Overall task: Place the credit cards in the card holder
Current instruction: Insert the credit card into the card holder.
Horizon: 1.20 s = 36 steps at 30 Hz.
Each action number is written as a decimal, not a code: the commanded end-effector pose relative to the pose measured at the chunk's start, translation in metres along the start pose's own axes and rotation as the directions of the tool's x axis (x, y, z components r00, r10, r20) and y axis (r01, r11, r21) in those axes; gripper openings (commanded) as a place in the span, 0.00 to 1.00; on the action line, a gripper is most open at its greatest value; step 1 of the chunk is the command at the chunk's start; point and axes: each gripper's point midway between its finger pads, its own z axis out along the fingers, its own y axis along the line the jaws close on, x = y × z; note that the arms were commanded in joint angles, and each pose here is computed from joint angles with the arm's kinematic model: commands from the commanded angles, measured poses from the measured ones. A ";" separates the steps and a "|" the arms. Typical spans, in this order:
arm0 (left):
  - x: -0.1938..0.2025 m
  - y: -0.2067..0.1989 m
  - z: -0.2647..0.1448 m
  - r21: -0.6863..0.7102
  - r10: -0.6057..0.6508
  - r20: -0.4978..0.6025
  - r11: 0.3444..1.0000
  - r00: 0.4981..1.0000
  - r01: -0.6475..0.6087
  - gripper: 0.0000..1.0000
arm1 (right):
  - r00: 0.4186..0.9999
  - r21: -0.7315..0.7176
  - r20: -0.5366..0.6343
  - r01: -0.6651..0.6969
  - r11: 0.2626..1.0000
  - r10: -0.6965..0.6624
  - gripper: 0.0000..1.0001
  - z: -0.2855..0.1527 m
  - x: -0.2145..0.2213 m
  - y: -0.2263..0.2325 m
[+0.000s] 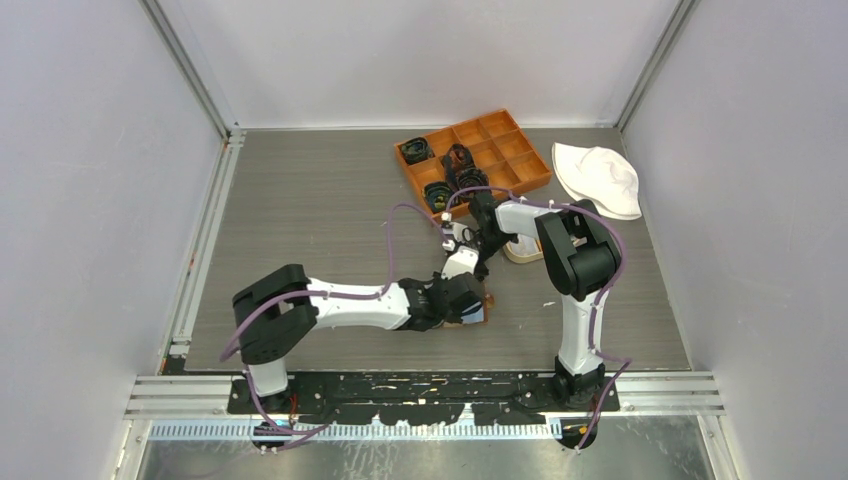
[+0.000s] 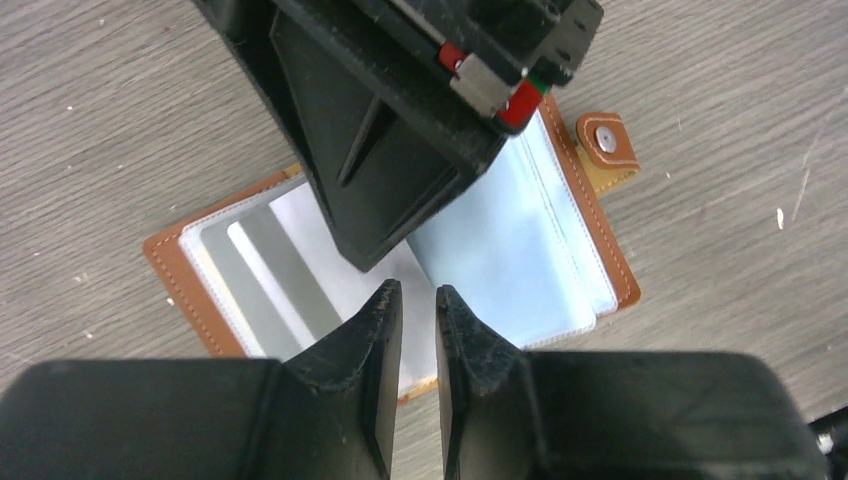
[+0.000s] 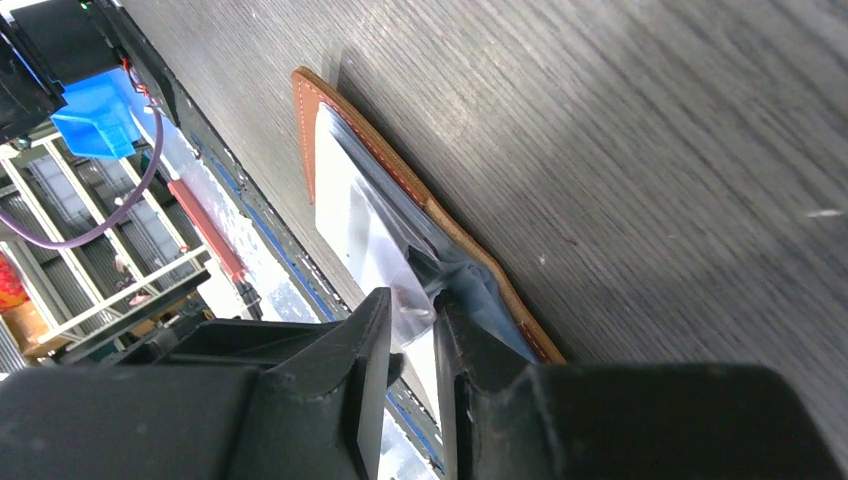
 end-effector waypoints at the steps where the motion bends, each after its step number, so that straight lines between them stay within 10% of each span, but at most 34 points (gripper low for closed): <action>1: -0.032 -0.007 -0.031 0.088 -0.011 0.105 0.996 0.994 0.002 0.20 | 0.998 0.017 0.027 0.064 0.998 -0.064 0.29 -0.007 -0.011 0.005; 8: -0.037 -0.013 -0.045 0.174 -0.052 0.149 0.984 0.988 0.025 0.22 | 0.998 0.015 0.024 0.057 0.998 -0.057 0.29 -0.005 -0.010 0.004; 13: -0.039 -0.042 -0.034 0.263 -0.082 0.140 0.964 0.987 0.043 0.04 | 0.998 0.018 0.022 0.055 0.998 -0.056 0.29 -0.005 -0.010 0.003; 36: -0.012 -0.001 0.004 -0.049 0.067 0.037 0.997 0.997 -0.066 0.12 | 0.998 0.027 0.021 0.056 0.998 -0.057 0.30 -0.005 -0.010 0.002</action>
